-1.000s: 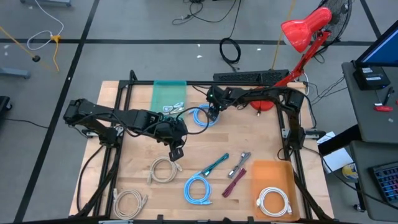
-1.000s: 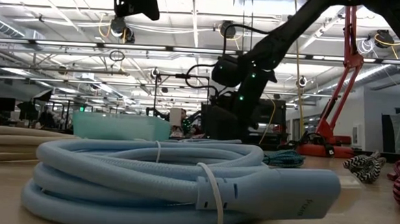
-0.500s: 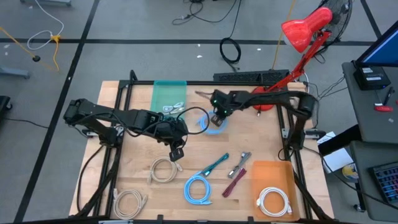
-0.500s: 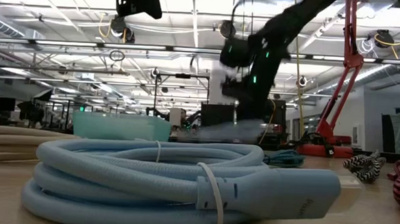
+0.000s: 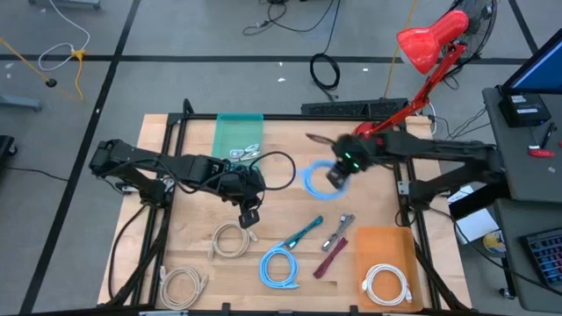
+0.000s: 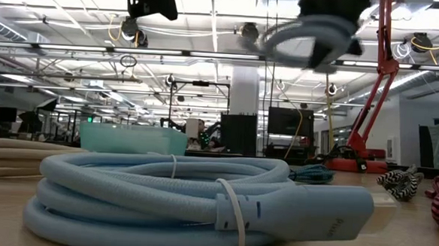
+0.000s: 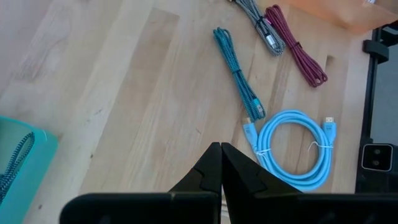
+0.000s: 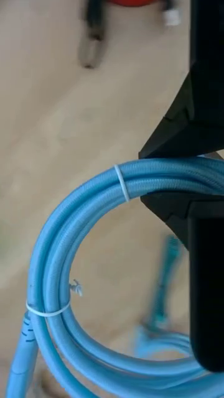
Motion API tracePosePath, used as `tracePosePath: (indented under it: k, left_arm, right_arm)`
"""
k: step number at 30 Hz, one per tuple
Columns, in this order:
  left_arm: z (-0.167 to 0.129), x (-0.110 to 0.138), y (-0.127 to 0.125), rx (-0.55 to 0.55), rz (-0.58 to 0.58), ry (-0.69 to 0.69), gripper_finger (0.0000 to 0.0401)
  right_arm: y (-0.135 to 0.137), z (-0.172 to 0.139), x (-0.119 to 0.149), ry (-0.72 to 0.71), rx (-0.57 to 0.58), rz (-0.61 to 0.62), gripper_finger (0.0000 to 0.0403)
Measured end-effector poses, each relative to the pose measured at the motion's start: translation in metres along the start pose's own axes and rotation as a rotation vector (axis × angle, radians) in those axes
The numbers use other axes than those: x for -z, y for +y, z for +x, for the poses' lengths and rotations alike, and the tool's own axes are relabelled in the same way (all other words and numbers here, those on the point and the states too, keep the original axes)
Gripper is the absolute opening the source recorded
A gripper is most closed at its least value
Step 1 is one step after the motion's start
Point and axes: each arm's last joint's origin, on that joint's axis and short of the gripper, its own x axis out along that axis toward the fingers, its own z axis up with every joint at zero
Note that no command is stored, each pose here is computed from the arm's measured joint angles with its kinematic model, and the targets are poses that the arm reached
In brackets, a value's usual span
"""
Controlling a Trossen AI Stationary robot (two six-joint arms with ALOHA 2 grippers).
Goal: Pick & Place USB Port
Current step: Put the top blue HDMI cable into the orange bin
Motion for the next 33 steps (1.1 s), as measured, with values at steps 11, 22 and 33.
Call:
tracePosePath:
  k: [11,22,33]
  left_arm:
    - [-0.001,0.010,-0.015,0.052,0.060,0.036,0.0005]
    - [-0.008,0.037,-0.058,0.087,0.147,0.035,0.0005]
    - [-0.012,0.049,-0.072,0.102,0.138,0.039,0.0005]
  right_arm:
    - [0.042,-0.057,0.109,0.144,-0.061,0.119,0.0056]
    - [0.074,-0.049,0.227,0.279,0.239,0.363,0.0056]
    - [0.075,-0.040,0.262,0.324,0.438,0.307,0.0056]
